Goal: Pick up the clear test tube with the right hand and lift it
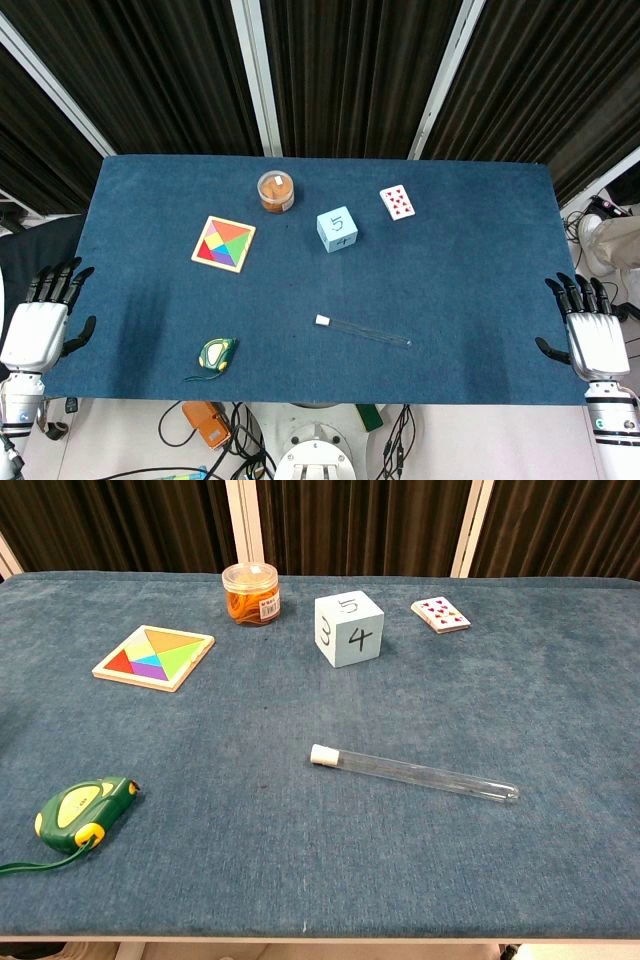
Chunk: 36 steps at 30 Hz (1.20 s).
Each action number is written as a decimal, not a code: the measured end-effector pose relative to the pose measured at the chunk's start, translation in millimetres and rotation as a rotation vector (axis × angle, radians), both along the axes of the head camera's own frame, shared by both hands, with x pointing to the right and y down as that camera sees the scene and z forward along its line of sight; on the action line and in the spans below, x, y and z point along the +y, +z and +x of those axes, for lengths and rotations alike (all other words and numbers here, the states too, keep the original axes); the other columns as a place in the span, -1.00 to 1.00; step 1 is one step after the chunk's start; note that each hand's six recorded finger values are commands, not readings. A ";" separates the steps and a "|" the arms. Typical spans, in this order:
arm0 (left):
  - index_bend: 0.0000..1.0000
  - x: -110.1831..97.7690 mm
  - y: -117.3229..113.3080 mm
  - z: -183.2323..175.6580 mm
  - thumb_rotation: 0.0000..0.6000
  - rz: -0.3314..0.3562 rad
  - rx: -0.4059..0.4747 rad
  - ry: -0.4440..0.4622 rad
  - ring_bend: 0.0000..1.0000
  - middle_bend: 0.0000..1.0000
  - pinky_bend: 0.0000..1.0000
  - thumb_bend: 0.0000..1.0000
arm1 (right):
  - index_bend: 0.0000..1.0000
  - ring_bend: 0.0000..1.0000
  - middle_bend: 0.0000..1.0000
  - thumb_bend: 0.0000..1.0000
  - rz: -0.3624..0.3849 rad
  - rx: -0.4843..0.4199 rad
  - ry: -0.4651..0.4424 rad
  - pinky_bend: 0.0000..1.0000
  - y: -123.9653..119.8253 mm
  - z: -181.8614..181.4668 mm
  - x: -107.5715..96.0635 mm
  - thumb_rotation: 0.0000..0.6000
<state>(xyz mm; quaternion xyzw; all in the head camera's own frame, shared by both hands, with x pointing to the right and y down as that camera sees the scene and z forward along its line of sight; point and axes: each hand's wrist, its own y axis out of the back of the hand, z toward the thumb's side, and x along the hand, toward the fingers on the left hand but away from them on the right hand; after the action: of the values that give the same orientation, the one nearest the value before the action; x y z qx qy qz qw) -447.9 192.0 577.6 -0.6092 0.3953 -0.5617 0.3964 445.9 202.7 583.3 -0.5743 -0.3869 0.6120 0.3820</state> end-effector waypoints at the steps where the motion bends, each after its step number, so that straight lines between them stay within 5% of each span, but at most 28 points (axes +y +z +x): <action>1: -0.80 0.2 0.2 0.0 1.00 -0.001 -0.001 0.000 -1.00 -1.00 -0.92 -0.18 | -0.64 -0.78 -0.72 -0.46 0.000 0.001 0.000 -1.00 0.0 0.0 0.0 1.00; 17: -0.80 3.2 -1.2 1.2 1.00 0.003 0.006 -0.015 -1.00 -1.00 -0.92 -0.18 | -0.57 -0.78 -0.72 -0.46 -0.070 -0.074 -0.005 -1.00 16.3 -13.8 1.2 1.00; 26: -0.80 4.0 0.0 0.3 1.00 -0.008 0.016 -0.033 -1.00 -1.00 -0.92 -0.18 | -0.35 -0.78 -0.61 -0.46 -0.184 -0.155 -0.012 -1.00 48.8 -65.3 -14.2 1.00; 36: -0.80 3.7 0.2 -1.8 1.00 -0.015 0.022 -0.055 -1.00 -1.00 -0.92 -0.18 | -0.19 -0.78 -0.61 -0.46 -0.327 -0.307 -0.058 -1.00 88.7 -161.4 -34.5 1.00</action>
<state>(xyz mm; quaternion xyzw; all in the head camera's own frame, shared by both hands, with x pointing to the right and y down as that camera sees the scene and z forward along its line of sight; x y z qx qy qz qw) -449.6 195.7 577.9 -0.6071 0.4120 -0.5685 0.3721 284.5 168.2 672.0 -0.7259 -0.3194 0.5607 0.2379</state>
